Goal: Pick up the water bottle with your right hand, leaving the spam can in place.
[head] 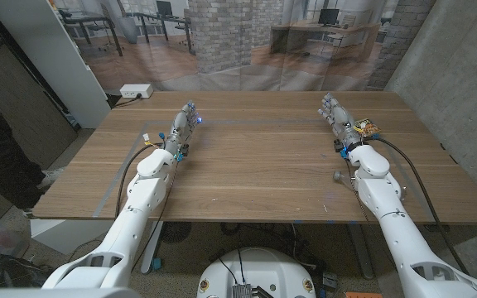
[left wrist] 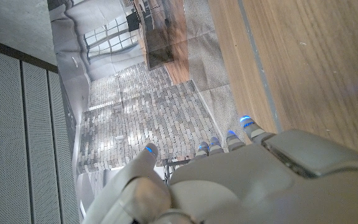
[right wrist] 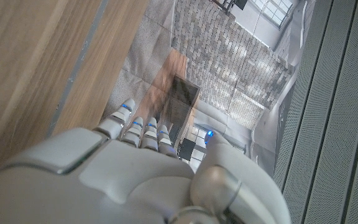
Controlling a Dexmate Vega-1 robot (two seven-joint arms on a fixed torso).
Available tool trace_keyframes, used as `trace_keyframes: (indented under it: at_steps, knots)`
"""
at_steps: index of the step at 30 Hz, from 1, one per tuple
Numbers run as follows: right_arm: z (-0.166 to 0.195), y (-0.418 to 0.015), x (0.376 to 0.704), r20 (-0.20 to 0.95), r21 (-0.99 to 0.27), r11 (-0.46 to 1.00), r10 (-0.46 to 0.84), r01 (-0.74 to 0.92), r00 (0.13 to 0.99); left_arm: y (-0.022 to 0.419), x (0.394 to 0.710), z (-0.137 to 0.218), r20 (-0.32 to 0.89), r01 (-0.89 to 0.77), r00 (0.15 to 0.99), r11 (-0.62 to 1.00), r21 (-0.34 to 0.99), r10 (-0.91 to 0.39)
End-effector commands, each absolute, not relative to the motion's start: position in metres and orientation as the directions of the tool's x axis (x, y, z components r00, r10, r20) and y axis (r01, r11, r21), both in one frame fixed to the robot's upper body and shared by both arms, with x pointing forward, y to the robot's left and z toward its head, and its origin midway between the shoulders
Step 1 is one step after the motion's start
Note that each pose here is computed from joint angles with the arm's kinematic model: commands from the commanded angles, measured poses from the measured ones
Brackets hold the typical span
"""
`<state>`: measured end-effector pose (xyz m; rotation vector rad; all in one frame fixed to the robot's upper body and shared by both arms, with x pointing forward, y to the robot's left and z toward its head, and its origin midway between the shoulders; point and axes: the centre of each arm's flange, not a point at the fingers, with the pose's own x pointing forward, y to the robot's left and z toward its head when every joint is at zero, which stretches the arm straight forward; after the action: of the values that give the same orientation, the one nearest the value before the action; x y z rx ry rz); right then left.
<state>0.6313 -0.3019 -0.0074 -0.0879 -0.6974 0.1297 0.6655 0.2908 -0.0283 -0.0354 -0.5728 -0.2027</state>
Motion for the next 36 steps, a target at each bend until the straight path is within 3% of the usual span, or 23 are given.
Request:
trace_keyframes:
  at_steps: [1,36]
  knots:
    - [-0.001,-0.305,0.623,0.652,-0.159,0.986,0.138,-0.044,0.745,0.291,0.667,-0.029,0.538,0.199,0.824,0.980,0.024,-0.181]
    - [0.014,-0.321,0.597,0.686,-0.295,0.949,0.129,0.112,0.716,0.288,0.674,-0.026,0.530,0.204,0.826,0.978,0.034,-0.191]
